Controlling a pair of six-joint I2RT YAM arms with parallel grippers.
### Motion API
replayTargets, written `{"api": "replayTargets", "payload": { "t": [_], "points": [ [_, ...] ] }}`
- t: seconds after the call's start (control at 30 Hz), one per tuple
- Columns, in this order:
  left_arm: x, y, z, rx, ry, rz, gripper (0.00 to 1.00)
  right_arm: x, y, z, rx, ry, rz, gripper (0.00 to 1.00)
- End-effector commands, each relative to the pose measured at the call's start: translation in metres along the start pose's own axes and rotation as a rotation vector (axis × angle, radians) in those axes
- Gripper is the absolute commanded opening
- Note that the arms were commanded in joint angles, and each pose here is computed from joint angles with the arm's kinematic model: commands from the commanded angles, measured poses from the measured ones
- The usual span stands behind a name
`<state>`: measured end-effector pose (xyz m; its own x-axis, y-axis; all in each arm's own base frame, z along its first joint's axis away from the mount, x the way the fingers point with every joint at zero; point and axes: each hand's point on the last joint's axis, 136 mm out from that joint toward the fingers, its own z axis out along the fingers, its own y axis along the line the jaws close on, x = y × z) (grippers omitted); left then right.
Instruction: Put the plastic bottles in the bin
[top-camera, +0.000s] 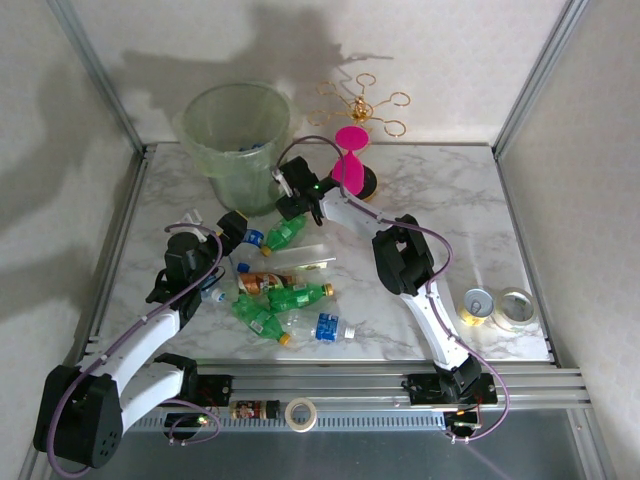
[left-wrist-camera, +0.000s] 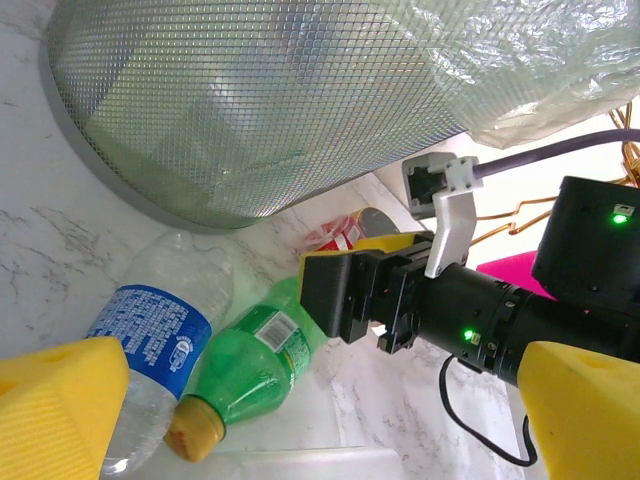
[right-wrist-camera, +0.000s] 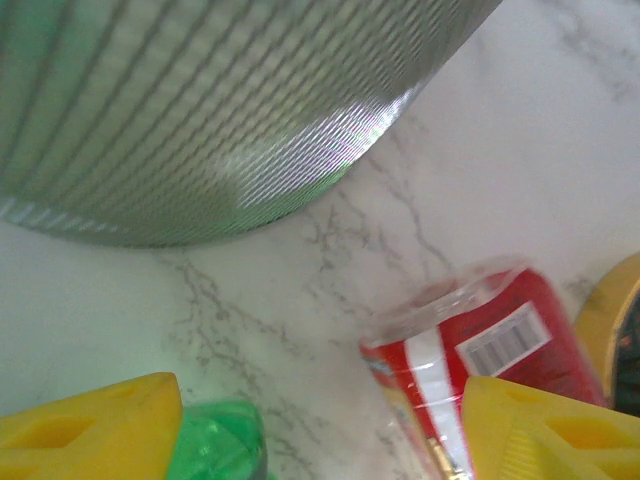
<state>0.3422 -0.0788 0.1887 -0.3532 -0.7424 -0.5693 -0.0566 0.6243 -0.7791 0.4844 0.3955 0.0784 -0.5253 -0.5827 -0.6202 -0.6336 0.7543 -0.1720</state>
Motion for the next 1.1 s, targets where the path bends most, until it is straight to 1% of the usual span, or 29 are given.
{"api": "replayTargets", "payload": {
  "t": [0.0, 0.17, 0.27, 0.4, 0.5, 0.6, 0.67, 0.8, 0.9, 0.97, 1.07],
  "points": [
    [-0.008, -0.014, -0.003, 0.044, -0.021, 0.001, 1.00, 0.027, 0.014, 0.018, -0.088, 0.080, 0.065, 0.73],
    [-0.011, -0.015, -0.004, 0.042, -0.028, 0.006, 1.00, 0.031, 0.017, 0.012, -0.135, 0.088, 0.125, 0.71],
    [-0.012, -0.016, -0.004, 0.042, -0.033, 0.006, 1.00, 0.033, 0.021, 0.000, -0.162, 0.085, 0.143, 0.70],
    [-0.012, -0.018, -0.002, 0.048, -0.031, 0.002, 1.00, 0.027, 0.024, -0.020, -0.198, 0.040, 0.156, 0.68],
    [-0.012, -0.021, -0.001, 0.054, -0.021, 0.001, 1.00, 0.031, 0.034, -0.031, -0.230, 0.051, 0.157, 0.68],
    [-0.013, -0.019, -0.002, 0.045, -0.027, 0.007, 1.00, 0.038, 0.036, -0.041, -0.204, 0.048, 0.146, 0.77],
    [-0.013, -0.017, -0.002, 0.039, -0.031, 0.007, 1.00, 0.036, 0.034, -0.048, -0.200, 0.027, 0.145, 0.81],
    [-0.010, -0.018, 0.000, 0.047, -0.018, -0.003, 0.99, 0.025, 0.031, -0.063, -0.194, -0.018, 0.139, 0.84],
    [-0.008, -0.017, 0.000, 0.046, -0.011, -0.008, 1.00, 0.019, 0.036, -0.075, -0.224, -0.036, 0.116, 0.86],
    [-0.008, -0.015, -0.001, 0.039, -0.012, -0.005, 1.00, 0.024, 0.047, -0.081, -0.252, -0.034, 0.068, 0.87],
    [-0.010, -0.014, -0.003, 0.031, -0.021, 0.003, 1.00, 0.037, 0.057, -0.087, -0.254, -0.021, 0.004, 0.89]
  ]
}}
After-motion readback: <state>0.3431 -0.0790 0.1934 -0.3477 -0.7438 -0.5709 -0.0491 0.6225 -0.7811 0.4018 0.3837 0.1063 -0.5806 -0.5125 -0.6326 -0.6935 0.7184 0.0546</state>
